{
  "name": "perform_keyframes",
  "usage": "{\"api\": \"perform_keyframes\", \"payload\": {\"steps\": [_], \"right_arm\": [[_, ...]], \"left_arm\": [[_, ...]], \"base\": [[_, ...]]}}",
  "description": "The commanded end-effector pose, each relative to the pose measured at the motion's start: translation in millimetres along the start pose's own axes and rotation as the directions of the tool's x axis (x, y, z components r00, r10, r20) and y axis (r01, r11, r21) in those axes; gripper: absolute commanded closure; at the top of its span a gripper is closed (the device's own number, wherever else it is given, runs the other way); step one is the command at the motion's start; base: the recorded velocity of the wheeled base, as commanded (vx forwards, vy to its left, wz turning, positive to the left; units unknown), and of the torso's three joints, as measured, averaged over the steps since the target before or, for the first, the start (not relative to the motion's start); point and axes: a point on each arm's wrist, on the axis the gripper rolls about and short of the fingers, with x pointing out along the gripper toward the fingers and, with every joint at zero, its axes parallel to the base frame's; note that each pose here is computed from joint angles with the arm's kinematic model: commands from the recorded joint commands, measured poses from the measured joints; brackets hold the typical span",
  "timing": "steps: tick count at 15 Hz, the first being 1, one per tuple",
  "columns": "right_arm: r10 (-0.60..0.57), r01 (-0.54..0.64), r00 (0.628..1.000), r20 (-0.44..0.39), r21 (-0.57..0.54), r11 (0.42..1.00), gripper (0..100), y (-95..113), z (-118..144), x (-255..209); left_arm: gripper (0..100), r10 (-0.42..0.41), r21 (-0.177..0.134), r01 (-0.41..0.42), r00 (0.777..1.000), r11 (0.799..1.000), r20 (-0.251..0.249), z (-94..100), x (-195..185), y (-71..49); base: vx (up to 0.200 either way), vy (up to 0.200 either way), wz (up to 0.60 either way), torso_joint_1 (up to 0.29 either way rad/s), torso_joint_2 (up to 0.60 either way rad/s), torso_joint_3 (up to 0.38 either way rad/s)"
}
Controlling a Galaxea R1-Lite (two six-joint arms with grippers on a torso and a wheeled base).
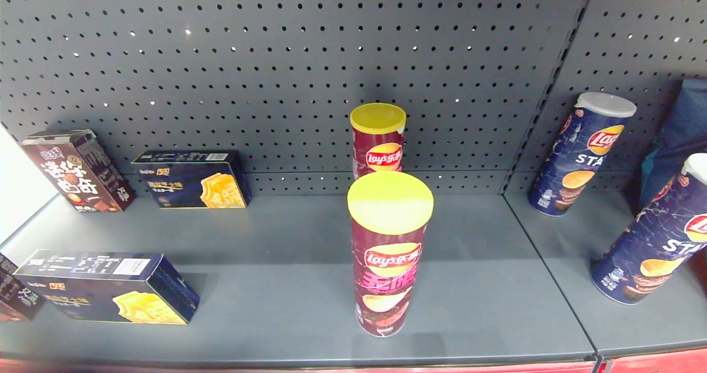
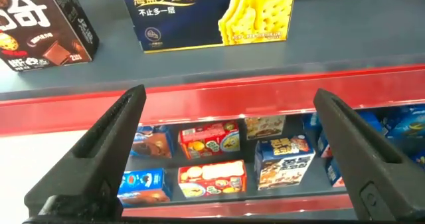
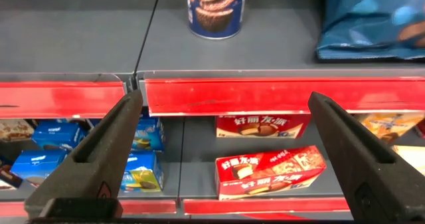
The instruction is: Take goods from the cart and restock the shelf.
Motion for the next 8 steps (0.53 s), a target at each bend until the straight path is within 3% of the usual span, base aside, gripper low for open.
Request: {"api": "perform_keyframes", "payload": {"steps": [1, 2, 8], "right_arm": [[0.0, 0.0, 1.0, -0.001, 0.0, 1.0, 0, 0.0, 0.1, 0.1], [0.0, 0.0, 1.0, -0.001, 0.0, 1.0, 0, 0.0, 0.1, 0.1], [0.0, 0.0, 1.0, 0.0, 0.0, 1.0, 0, 0.0, 0.0, 0.0]], "left_arm": [[0, 0.0, 0.001, 0.0, 1.0, 1.0, -0.001, -0.1, 0.0, 0.0], [0, 0.0, -0.002, 0.0, 1.0, 1.0, -0.002, 0.0, 0.1, 0.0], [0, -0.003, -0.007, 0.003, 1.0, 1.0, -0.002, 0.0, 0.1, -0.1]], "base": [[0.0, 0.0, 0.0, 0.0, 0.0, 0.0], [0.0, 0.2, 0.0, 0.002, 0.01, 0.002], [0.0, 0.0, 0.0, 0.0, 0.0, 0.0]]}}
